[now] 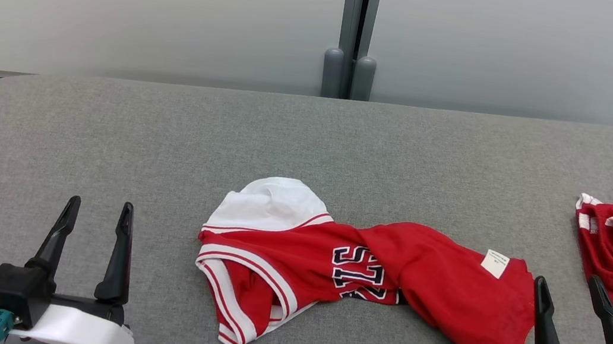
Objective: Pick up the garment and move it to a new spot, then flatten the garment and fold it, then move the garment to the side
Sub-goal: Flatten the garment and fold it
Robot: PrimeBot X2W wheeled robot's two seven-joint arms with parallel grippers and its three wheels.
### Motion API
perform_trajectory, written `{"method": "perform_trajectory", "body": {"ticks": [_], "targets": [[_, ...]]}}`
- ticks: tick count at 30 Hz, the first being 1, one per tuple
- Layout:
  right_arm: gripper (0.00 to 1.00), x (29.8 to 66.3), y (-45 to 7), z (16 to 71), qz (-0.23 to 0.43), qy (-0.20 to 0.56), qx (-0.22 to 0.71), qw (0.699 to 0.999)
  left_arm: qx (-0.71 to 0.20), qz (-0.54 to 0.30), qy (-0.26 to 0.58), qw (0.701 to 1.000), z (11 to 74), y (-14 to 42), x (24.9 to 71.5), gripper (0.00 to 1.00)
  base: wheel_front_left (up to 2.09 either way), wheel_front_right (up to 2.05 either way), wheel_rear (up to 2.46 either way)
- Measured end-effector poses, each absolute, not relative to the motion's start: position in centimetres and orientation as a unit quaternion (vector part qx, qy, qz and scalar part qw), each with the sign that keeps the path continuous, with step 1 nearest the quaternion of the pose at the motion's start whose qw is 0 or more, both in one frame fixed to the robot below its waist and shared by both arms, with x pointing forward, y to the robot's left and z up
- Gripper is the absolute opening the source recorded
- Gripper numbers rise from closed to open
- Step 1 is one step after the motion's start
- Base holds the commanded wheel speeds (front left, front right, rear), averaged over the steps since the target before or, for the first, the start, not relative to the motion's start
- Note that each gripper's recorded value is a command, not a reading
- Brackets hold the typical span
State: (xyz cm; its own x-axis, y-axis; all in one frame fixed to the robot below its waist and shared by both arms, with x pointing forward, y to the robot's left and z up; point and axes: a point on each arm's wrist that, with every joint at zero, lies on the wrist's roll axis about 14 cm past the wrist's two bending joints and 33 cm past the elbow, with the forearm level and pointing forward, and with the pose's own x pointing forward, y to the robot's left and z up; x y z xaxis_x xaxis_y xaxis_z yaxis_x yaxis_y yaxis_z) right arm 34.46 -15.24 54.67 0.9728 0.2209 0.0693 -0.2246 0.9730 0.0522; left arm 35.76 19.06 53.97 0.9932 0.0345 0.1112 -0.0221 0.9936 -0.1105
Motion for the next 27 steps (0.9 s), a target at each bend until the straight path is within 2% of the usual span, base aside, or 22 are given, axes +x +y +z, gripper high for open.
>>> {"method": "perform_trajectory", "body": {"ticks": [19,24,27], "targets": [[1.00,34.9,-15.2,54.1,0.110,-0.020,0.040,0.993,-0.056,0.000,-0.043,0.998,53.5,18.1,36.2,1.00,0.00,0.00,0.00],[1.00,36.1,-14.7,54.1,0.115,-0.021,0.044,0.992,-0.058,-0.063,-0.036,0.996,54.0,14.8,39.6,1.00,0.00,0.00,0.00],[1.00,37.1,-14.7,53.5,0.115,-0.013,0.046,0.992,-0.069,-0.109,0.004,0.992,52.3,12.3,42.5,1.00,0.00,0.00,0.00]]}}
